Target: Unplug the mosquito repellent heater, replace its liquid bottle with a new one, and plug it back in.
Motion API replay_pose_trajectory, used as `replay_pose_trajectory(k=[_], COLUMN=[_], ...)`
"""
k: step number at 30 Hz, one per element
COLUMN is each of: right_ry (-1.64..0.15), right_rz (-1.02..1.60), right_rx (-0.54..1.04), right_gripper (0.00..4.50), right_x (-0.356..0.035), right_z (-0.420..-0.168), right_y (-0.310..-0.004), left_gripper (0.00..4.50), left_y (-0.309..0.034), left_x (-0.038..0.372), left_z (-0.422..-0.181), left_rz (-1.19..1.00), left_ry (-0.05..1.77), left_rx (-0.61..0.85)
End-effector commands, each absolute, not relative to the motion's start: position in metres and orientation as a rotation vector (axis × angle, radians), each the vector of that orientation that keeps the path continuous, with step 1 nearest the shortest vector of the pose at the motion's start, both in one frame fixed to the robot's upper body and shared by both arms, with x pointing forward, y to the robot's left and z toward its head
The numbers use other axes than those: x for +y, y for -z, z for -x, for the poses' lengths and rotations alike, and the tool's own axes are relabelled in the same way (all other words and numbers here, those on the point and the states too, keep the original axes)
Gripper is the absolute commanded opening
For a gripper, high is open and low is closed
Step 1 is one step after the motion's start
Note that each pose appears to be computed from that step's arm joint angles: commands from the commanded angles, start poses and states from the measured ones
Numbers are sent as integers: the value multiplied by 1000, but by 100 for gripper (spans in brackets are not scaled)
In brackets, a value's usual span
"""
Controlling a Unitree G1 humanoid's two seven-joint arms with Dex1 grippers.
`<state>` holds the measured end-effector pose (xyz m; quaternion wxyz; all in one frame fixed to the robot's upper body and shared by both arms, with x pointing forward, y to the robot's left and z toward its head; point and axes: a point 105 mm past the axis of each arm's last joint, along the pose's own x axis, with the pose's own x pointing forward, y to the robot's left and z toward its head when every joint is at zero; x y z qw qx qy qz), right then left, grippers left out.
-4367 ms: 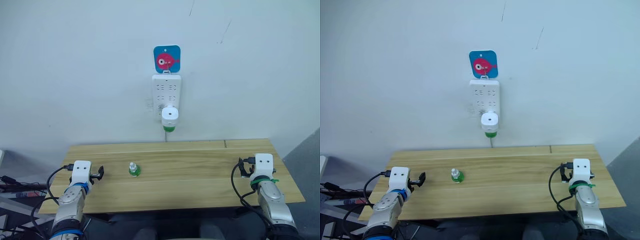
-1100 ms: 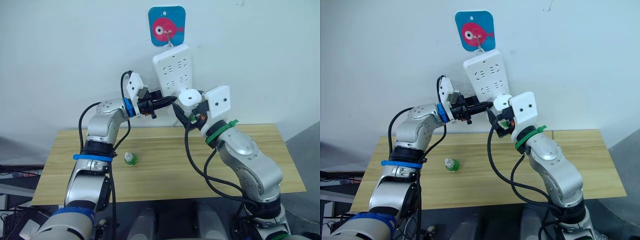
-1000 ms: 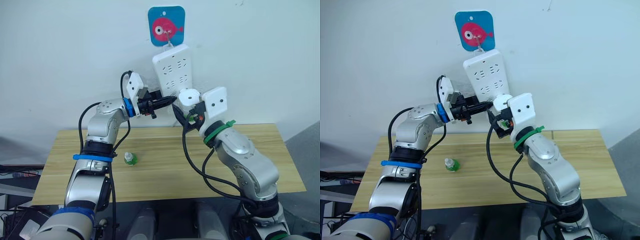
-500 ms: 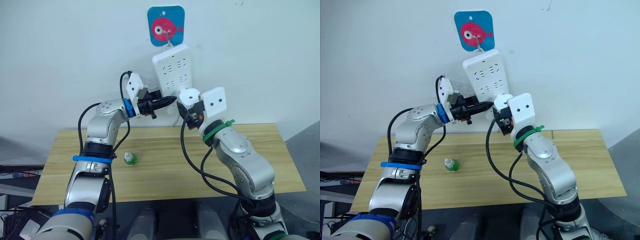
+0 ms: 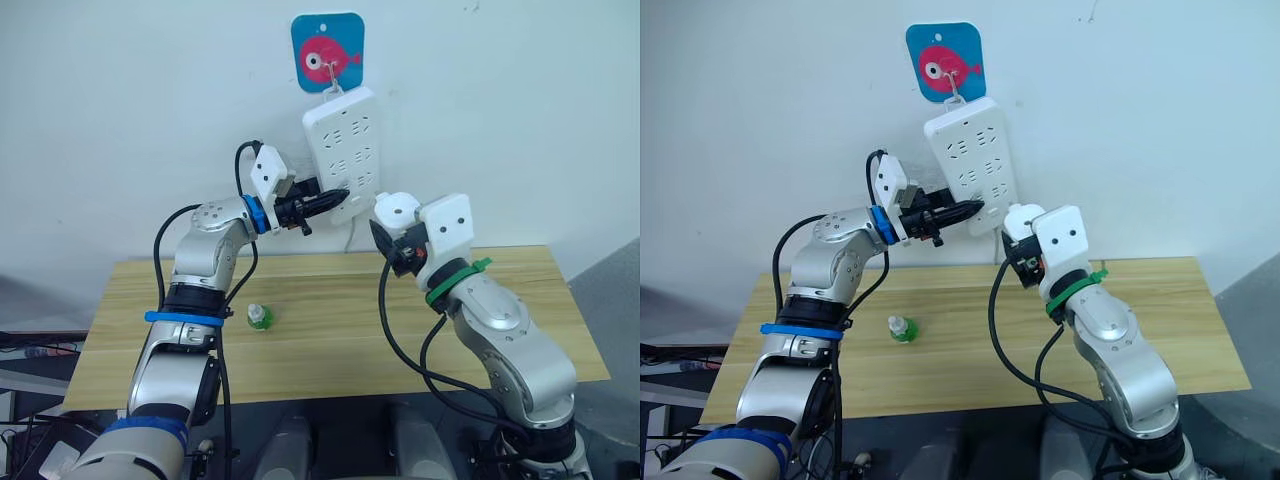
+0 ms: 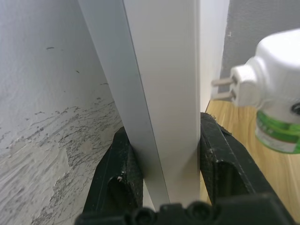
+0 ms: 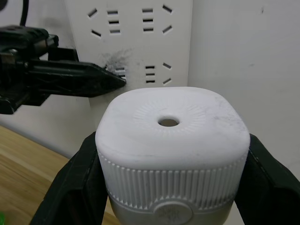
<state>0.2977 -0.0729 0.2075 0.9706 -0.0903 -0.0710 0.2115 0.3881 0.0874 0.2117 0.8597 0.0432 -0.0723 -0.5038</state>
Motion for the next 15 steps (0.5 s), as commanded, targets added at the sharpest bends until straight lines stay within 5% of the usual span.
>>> replay_pose_trajectory(k=[1, 11, 15], right_ry=[-414, -357, -324], right_rz=[132, 45, -43], right_rx=[-213, -159, -133], right_gripper=[301, 301, 301], right_x=[-78, -115, -127], right_z=[-292, -309, -315], right_y=[-224, -204, -197], left_gripper=[131, 433, 447], left_y=[-218, -186, -166], left_x=[98, 115, 123], left_z=[-391, -370, -357], left_rz=[-94, -95, -70], left_ry=[998, 925, 844], left_rx=[-185, -115, -60])
